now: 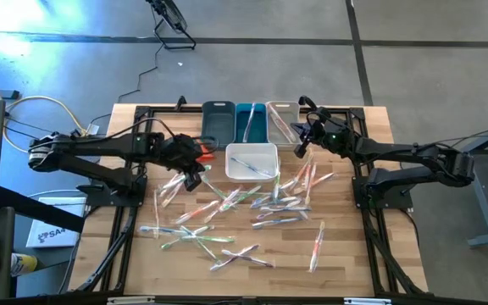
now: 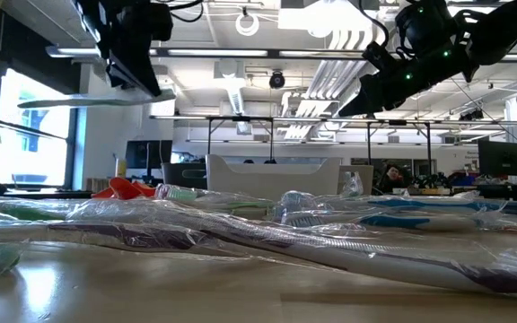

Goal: Pick & Place Toothbrushes
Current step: Put the green toothbrush into the dark blue bin

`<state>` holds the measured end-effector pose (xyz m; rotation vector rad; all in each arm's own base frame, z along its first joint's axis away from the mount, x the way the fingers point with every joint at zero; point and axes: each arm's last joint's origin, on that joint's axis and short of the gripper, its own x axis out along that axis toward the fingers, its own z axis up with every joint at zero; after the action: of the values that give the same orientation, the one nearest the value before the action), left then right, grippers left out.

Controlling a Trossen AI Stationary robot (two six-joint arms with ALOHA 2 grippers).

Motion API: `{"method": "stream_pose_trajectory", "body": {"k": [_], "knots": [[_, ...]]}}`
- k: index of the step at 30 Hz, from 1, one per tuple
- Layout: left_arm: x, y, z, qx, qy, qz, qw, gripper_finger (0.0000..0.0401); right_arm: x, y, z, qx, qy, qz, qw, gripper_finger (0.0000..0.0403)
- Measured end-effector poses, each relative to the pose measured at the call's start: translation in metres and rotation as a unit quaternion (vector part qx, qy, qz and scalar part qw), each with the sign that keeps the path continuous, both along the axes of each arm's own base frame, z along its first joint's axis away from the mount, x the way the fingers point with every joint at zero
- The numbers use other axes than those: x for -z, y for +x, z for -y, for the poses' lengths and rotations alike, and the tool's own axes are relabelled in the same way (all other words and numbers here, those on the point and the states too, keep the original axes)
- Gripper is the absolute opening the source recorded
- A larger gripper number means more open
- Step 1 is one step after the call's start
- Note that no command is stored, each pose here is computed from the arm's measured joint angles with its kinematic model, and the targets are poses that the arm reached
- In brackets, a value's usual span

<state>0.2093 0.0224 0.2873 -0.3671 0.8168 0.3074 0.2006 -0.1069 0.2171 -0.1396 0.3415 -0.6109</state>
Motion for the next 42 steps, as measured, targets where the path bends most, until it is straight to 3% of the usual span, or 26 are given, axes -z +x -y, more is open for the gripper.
{"method": "stream_pose_trajectory", "body": {"k": [7, 15, 25, 32, 42], "knots": [[-0.013, 0.002, -0.004, -0.031, 0.035, 0.020, 0.999, 0.0000, 0.000, 0.000, 0.000, 0.000, 0.000, 0.000, 1.000, 0.0003], [-0.022, 0.003, -0.036, -0.092, 0.065, 0.063, 0.992, 0.0000, 0.000, 0.000, 0.000, 0.000, 0.000, 0.000, 1.000, 0.0003], [-0.033, -0.005, -0.082, -0.149, 0.123, 0.111, 0.975, 0.0000, 0.000, 0.000, 0.000, 0.000, 0.000, 0.000, 1.000, 0.0003], [-0.041, 0.005, -0.110, -0.161, 0.186, 0.177, 0.953, 0.0000, 0.000, 0.000, 0.000, 0.000, 0.000, 0.000, 1.000, 0.0003], [-0.018, 0.023, -0.155, -0.166, 0.173, 0.201, 0.950, 0.0000, 0.000, 0.000, 0.000, 0.001, 0.000, -0.001, 1.000, 0.0002]]}}
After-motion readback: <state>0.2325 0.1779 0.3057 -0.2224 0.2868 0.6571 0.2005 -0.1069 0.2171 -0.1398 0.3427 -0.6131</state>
